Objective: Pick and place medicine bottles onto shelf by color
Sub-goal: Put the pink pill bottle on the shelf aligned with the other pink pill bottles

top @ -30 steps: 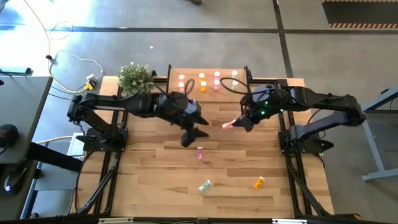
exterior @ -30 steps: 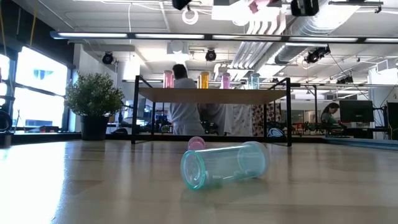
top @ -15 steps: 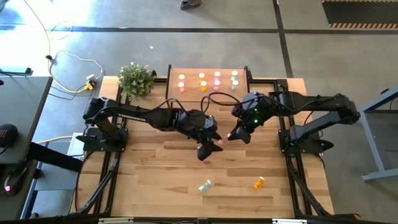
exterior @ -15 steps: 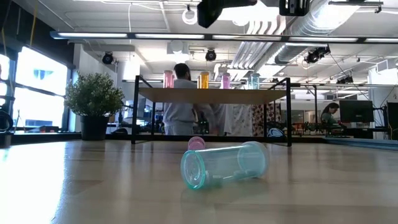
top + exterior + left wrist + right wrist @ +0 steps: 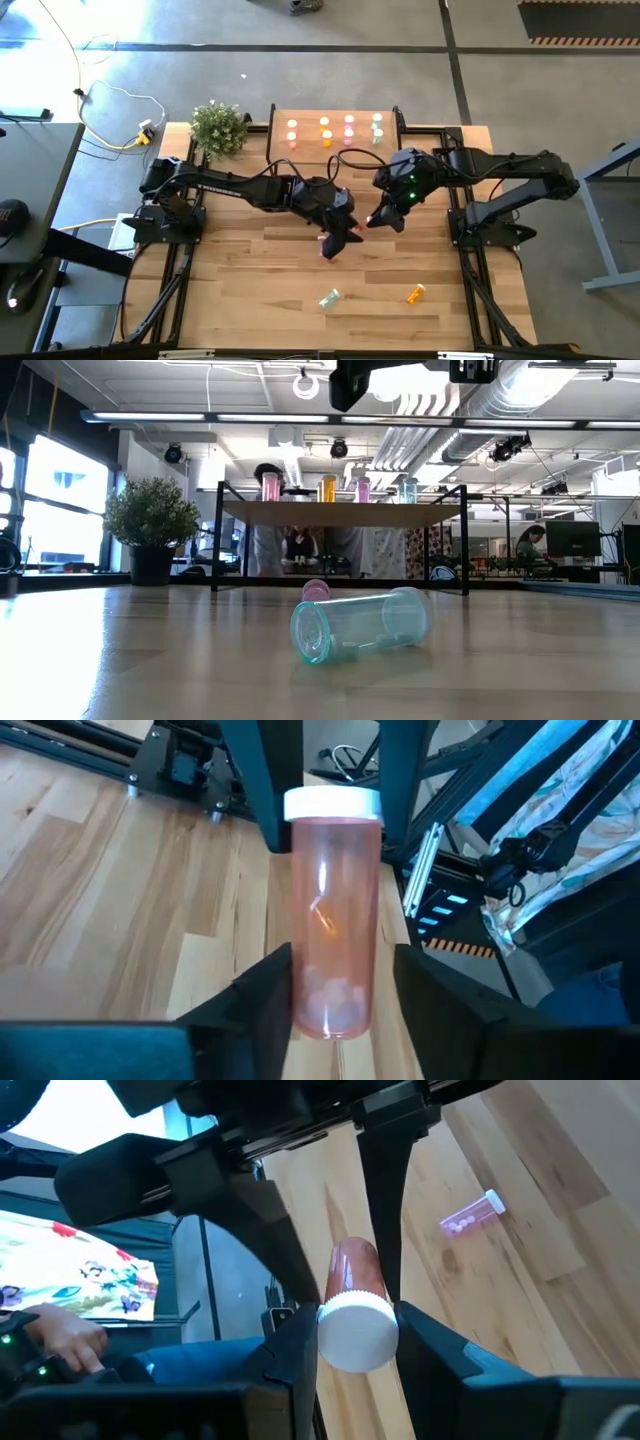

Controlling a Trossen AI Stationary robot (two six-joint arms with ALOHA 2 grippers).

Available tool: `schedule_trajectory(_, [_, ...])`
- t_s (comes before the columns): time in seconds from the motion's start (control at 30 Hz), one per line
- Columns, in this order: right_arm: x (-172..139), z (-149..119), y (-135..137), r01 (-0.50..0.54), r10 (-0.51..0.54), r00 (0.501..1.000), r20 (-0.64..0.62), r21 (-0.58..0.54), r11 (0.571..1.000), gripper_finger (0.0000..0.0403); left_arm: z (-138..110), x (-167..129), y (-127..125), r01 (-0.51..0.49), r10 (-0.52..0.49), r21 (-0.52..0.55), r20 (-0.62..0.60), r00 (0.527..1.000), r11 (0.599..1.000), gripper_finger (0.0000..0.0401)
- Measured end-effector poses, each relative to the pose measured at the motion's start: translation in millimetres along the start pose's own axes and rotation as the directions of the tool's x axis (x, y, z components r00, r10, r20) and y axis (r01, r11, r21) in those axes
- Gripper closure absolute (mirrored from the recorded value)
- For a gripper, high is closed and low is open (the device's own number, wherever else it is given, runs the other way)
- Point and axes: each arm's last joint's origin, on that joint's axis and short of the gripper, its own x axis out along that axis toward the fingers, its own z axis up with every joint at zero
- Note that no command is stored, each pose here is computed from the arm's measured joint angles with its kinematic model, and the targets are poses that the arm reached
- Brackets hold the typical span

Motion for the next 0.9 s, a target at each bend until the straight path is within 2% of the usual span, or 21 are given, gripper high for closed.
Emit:
schedule_trajectory(0.33, [-0.1, 0.0, 0.2, -0.003, 0.003, 1.0, -0.001, 0.004, 1.0, 0.0303, 0.1, -0.2, 0.2, -0.003, 0.003, 0.015, 0.0, 1.0, 1.0, 0.031])
schedule_trajectory(0.63, [0.0, 0.7, 0.2, 0.007, -0.006, 1.0, 0.014, -0.013, 1.0, 0.0256, 0.2, -0.7, -0.1, -0.001, 0.001, 0.037, -0.001, 1.0, 0.999, 0.0302])
schedule_trajectory(0.9, [-4.5, 15.4, 0.4, -0.031, 0.032, 0.989, 0.142, -0.009, 0.999, 0.0206, 0.3, -3.9, -1.8, 0.006, -0.006, 0.066, -0.012, 1.0, 0.998, 0.0308])
